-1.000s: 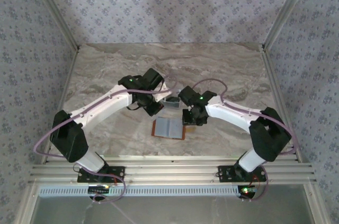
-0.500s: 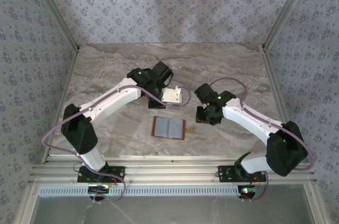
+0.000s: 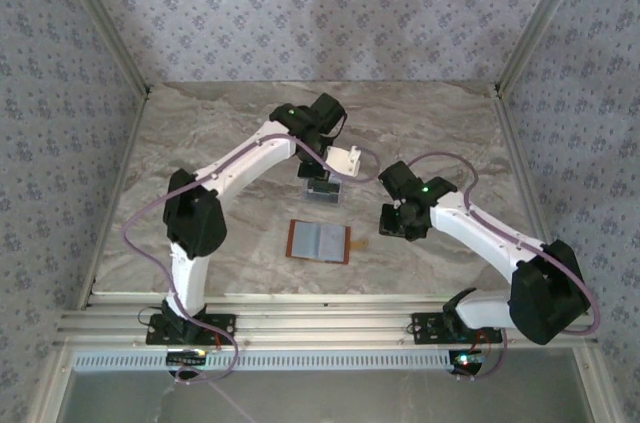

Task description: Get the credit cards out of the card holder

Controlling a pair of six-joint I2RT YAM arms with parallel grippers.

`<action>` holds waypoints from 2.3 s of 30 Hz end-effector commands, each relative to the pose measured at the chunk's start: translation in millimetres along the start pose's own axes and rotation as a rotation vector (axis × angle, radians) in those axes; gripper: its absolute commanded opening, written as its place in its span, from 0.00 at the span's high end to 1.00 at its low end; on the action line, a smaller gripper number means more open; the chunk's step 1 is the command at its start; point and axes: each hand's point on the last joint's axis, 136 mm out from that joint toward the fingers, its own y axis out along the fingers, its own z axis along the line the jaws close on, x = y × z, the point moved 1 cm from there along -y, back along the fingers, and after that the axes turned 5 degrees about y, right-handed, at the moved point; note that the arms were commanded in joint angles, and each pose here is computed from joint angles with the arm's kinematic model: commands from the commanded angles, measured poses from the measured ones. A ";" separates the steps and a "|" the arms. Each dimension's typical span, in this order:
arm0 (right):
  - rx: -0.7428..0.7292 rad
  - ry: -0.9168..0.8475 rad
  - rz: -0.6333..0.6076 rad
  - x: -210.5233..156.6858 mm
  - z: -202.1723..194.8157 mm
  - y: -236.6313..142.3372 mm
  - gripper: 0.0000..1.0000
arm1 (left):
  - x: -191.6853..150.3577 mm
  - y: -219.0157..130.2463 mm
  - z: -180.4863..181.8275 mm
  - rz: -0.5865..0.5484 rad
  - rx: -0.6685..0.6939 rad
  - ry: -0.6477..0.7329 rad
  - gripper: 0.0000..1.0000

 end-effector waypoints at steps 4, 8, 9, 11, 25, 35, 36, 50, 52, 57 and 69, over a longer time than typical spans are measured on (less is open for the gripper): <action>-0.012 0.009 0.012 -2.3 -10.0 0.0 0.65 | -4.0 4.4 5.4 0.010 -0.069 0.032 1.00; -0.010 0.017 0.013 -1.9 -11.3 1.2 0.65 | -5.5 14.3 10.2 0.023 -0.094 0.032 1.00; -0.009 0.017 0.013 -1.9 -11.4 1.4 0.65 | -5.3 16.3 11.3 0.026 -0.099 0.032 1.00; -0.006 0.023 0.014 -1.3 -11.8 1.9 0.65 | -7.2 21.6 15.7 0.040 -0.103 0.031 1.00; -0.002 0.036 0.032 -0.3 -12.9 7.8 0.65 | -16.8 48.5 17.5 0.109 -0.180 0.009 1.00; 0.006 0.037 0.039 1.0 -10.2 10.1 0.65 | -24.7 41.7 15.0 0.132 -0.192 -0.017 1.00; 0.006 0.035 0.039 1.2 -10.0 10.5 0.65 | -24.6 41.1 15.2 0.133 -0.191 -0.016 1.00; 0.013 0.034 0.032 2.1 -8.8 11.7 0.65 | -34.7 70.3 8.6 0.168 -0.248 -0.073 1.00; 0.016 0.032 0.032 2.5 -7.9 11.9 0.65 | -37.2 71.9 8.2 0.177 -0.254 -0.101 1.00; 0.019 0.024 0.033 4.4 -5.8 12.2 0.65 | -41.4 68.5 8.2 0.182 -0.262 -0.186 1.00; 0.022 0.011 0.031 5.0 -3.3 12.1 0.66 | -43.4 65.4 1.7 0.171 -0.310 -0.275 1.00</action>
